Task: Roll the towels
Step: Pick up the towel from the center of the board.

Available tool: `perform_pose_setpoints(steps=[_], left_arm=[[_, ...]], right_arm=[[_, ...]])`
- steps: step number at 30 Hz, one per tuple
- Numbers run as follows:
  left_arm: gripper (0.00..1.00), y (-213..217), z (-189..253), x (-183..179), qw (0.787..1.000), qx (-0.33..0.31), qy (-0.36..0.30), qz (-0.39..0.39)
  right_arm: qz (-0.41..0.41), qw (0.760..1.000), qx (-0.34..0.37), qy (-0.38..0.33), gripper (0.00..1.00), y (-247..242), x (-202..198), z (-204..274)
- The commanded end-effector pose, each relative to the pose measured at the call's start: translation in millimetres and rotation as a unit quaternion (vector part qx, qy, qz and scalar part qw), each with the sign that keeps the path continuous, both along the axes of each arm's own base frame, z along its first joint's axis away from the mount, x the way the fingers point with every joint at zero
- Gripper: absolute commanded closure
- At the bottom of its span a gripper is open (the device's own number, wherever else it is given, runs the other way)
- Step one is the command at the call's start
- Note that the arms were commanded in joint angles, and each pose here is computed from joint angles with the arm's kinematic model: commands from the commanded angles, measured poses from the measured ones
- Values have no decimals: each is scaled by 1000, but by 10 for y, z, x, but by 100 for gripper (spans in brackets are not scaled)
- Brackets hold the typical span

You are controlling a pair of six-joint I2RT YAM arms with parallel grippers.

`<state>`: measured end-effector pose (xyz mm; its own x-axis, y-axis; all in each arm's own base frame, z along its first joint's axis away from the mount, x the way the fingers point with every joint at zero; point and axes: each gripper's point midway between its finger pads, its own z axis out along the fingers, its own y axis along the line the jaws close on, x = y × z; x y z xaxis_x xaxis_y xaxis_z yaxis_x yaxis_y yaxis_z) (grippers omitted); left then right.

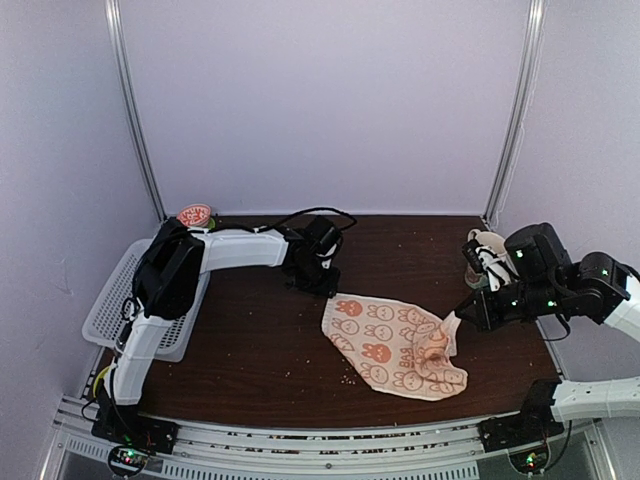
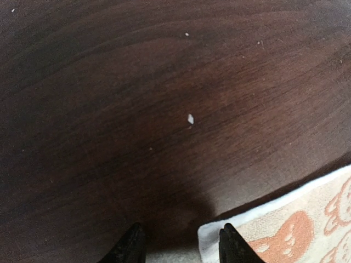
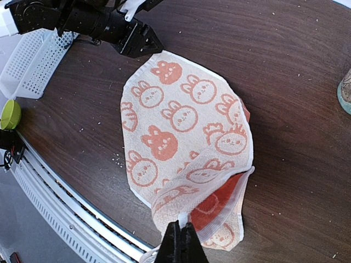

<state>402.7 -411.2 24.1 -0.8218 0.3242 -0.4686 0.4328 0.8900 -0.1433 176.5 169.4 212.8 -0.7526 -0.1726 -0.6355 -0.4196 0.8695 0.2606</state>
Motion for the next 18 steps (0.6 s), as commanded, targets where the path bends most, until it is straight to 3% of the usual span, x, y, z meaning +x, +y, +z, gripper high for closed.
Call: perform_pose_setpoints(steps=[1, 16, 18], left_arm=[[54, 6, -93, 17, 1000, 3, 16, -9], [60, -174, -230, -408, 996, -6, 63, -60], [65, -143, -290, -413, 996, 4, 66, -54]], right_arm=[[-5, 1000, 6, -14, 100, -2, 45, 82], [-15, 1000, 0, -26, 100, -28, 96, 141], [-15, 1000, 0, -25, 100, -27, 97, 141]])
